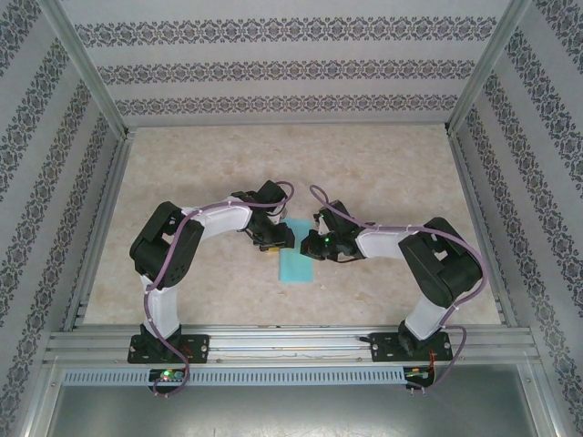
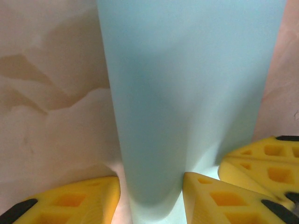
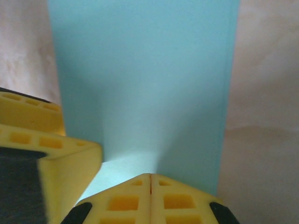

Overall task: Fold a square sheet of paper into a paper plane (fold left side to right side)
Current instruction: Hold the square sheet of paper at the center of the table, then first fold the square sheet of paper in half at the center of the table, then hold the square sheet of paper at the center of the table.

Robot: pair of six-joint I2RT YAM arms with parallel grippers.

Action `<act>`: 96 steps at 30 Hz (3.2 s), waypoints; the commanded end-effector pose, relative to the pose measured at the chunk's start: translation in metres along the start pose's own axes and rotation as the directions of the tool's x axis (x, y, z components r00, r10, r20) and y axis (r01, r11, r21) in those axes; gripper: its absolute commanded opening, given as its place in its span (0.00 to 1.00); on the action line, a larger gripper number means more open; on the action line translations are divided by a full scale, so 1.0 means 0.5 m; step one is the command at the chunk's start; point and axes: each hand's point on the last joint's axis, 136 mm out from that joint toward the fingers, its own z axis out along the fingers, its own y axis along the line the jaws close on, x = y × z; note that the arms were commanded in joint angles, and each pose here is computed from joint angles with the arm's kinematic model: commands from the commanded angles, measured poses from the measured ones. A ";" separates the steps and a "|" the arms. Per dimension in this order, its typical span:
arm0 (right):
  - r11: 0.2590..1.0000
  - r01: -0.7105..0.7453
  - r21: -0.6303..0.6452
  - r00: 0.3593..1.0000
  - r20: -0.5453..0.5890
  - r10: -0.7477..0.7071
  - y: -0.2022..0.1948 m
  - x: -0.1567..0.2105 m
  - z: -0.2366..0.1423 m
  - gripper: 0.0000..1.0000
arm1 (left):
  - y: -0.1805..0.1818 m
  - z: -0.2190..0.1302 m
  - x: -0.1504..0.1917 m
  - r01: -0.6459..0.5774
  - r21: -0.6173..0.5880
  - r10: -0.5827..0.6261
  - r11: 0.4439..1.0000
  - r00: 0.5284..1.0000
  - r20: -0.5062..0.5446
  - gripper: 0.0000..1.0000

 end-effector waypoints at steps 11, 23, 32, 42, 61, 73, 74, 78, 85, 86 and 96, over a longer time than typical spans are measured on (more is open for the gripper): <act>0.988 -0.054 0.145 0.995 -0.073 0.066 -0.080 0.047 0.027 0.00 | 0.013 0.009 0.018 -0.055 -0.018 0.055 0.998 0.998 0.016 0.55; 0.977 -0.041 0.211 0.994 -0.089 0.061 -0.107 0.060 0.026 0.00 | -0.048 -0.130 -0.015 -0.163 0.079 0.144 0.983 0.968 0.206 0.44; 0.975 -0.037 0.221 0.994 -0.091 0.059 -0.109 0.061 0.025 0.00 | -0.101 -0.067 0.005 -0.179 0.303 0.152 0.936 0.982 0.109 0.17; 0.965 -0.019 0.260 0.993 -0.104 0.048 -0.121 0.065 0.018 0.00 | -0.036 -0.007 0.010 -0.142 0.213 0.129 0.967 0.989 0.075 0.13; 0.942 -0.012 0.336 0.990 -0.127 0.058 -0.160 0.084 0.008 0.00 | 0.101 -0.015 0.027 -0.019 0.192 0.003 0.981 0.996 0.085 0.09; 0.951 -0.006 0.310 0.992 -0.121 0.046 -0.143 0.075 0.011 0.00 | -0.016 -0.092 0.005 -0.136 0.386 0.065 0.913 0.980 0.190 0.05; 0.951 -0.006 0.310 0.991 -0.122 0.046 -0.143 0.076 0.012 0.00 | -0.028 -0.090 0.006 -0.146 0.392 0.077 0.908 0.979 0.187 0.05; 0.951 -0.004 0.309 0.991 -0.125 0.045 -0.143 0.077 0.014 0.00 | -0.055 -0.062 0.009 -0.157 0.404 0.099 0.901 0.982 0.161 0.05; 0.952 -0.001 0.307 0.991 -0.125 0.042 -0.141 0.077 0.013 0.00 | -0.054 -0.012 0.009 -0.143 0.380 0.104 0.914 0.987 0.120 0.05; 0.952 0.000 0.306 0.991 -0.125 0.040 -0.139 0.077 0.014 0.00 | -0.049 -0.007 0.011 -0.137 0.373 0.101 0.918 0.988 0.115 0.05; 0.974 0.025 0.224 0.995 -0.104 -0.002 -0.090 0.057 0.014 0.00 | -0.007 0.026 0.032 -0.098 0.310 0.080 0.946 0.994 0.071 0.05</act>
